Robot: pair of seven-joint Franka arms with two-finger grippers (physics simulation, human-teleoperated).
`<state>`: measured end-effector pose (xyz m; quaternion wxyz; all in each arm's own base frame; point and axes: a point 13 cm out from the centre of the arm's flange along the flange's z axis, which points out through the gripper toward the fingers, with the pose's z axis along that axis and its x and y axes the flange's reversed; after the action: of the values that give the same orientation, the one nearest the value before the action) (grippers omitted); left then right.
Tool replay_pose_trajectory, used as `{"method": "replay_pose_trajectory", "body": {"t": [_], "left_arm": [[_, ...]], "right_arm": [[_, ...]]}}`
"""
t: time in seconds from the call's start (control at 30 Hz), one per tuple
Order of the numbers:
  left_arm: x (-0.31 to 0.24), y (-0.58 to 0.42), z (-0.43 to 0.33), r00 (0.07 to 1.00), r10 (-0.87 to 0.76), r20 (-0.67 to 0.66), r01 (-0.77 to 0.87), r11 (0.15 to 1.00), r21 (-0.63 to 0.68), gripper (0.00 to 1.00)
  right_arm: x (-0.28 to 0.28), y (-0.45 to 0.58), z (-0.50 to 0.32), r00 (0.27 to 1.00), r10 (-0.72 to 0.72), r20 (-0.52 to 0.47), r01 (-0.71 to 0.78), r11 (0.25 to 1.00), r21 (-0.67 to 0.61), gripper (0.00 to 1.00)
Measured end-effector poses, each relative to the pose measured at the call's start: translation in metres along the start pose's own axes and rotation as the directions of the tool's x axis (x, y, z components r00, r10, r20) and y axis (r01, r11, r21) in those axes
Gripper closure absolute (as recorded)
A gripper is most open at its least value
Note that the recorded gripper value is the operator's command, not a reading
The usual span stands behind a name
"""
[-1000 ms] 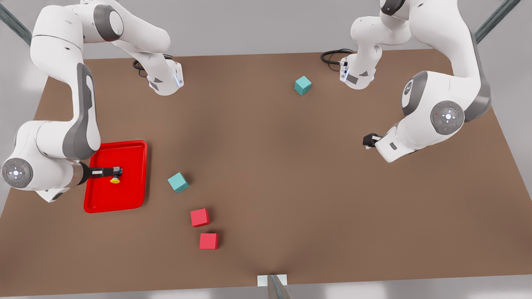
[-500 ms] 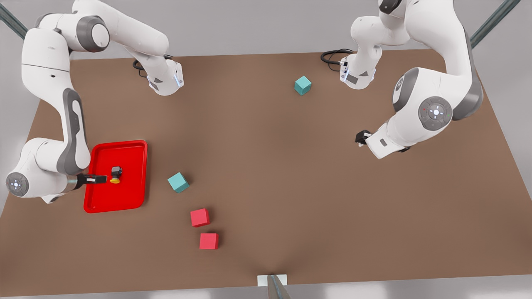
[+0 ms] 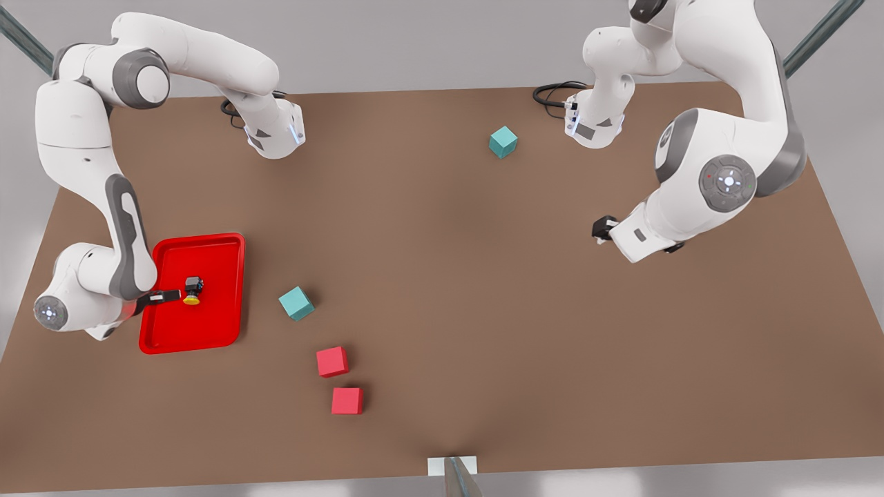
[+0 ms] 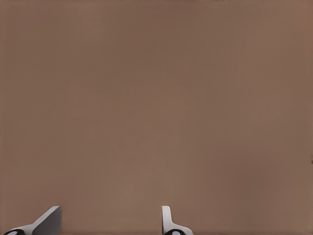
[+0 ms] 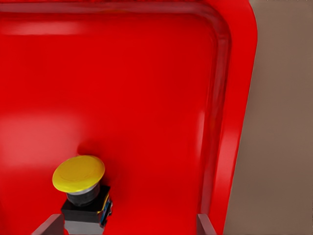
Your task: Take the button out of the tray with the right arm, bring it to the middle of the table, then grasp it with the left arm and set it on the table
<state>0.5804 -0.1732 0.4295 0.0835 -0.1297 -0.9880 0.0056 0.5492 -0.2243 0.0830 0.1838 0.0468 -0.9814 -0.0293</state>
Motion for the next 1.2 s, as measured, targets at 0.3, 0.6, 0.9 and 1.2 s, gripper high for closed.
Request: {"method": "replay_pose_trajectory", "body": {"t": [0.3,0.6,0.9,1.2], "left_arm": [[-0.003,-0.016,0.005,1.0,0.01,-0.003,-0.01,1.0,-0.001,0.0],[-0.009,-0.015,0.011,1.0,-0.008,0.001,0.008,1.0,-0.001,0.0],[-0.009,-0.015,0.009,1.0,-0.019,0.007,0.019,1.0,-0.001,0.0],[-0.009,-0.014,0.009,1.0,-0.027,0.008,0.027,1.0,-0.001,0.0]], "right_arm": [[-0.013,0.015,-0.01,0.99,-0.11,0.085,0.11,0.994,0.008,0.0],[0.021,0.035,0.01,0.983,-0.158,0.095,0.157,0.987,0.012,0.0],[0.027,0.036,0.039,0.975,-0.16,0.152,0.16,0.987,0.008,0.0],[0.016,0.035,0.051,0.958,-0.164,0.236,0.16,0.986,0.035,0.0]]}}
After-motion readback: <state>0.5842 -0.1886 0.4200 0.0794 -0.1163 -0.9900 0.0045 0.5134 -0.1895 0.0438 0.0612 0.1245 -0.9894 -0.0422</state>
